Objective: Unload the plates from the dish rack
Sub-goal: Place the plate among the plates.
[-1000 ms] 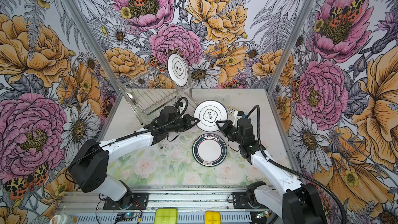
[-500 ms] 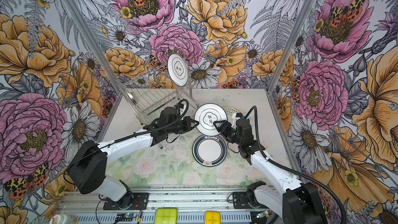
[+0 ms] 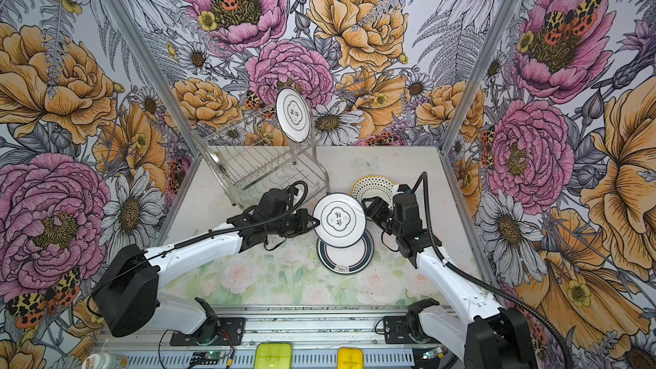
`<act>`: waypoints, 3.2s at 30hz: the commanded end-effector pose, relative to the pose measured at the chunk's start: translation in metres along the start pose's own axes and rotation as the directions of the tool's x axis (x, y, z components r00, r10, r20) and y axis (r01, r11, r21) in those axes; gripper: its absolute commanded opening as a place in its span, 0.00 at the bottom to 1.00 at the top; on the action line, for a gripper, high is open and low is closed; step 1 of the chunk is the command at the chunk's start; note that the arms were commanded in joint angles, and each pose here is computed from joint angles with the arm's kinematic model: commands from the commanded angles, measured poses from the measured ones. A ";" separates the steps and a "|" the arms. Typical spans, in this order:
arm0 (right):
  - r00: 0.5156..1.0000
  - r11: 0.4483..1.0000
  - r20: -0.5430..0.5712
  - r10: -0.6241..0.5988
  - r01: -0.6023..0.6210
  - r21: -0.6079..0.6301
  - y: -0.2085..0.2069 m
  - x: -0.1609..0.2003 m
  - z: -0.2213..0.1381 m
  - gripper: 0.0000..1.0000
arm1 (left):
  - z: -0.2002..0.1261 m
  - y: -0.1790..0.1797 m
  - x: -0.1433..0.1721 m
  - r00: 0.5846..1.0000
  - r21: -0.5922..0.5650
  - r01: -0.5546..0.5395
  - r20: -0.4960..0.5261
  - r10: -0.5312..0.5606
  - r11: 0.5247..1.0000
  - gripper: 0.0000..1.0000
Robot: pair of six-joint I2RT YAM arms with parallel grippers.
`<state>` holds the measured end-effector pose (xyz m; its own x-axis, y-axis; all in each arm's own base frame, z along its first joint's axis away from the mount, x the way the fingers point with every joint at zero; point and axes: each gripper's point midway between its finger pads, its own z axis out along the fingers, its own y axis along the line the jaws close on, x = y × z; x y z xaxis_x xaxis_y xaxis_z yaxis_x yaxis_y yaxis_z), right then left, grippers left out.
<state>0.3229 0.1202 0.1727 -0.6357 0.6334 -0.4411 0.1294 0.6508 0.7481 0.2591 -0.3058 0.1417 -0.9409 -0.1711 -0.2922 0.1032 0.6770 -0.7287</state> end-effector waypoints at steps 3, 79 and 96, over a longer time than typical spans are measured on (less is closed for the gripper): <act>0.988 0.985 0.079 -0.130 0.120 0.124 -0.005 -0.027 -0.014 0.70 | -0.004 0.007 0.019 1.000 -0.006 -0.010 -0.012 0.010 1.000 0.00; 0.915 0.833 0.034 -0.402 0.350 0.429 -0.026 -0.059 -0.031 0.72 | 0.045 0.038 0.059 0.975 -0.292 -0.031 -0.218 -0.035 0.956 0.51; 0.711 0.716 0.088 -0.698 0.691 0.099 0.140 -0.078 -0.025 0.76 | -0.051 0.063 0.001 0.994 -0.442 -0.038 0.077 0.080 0.896 0.71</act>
<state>0.3672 0.1276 0.2929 -0.5391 0.1142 -0.8345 -0.1394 0.9650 0.2221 0.2406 -0.2579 0.1232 -0.9338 -0.1440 -0.3276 0.0120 0.9024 -0.4308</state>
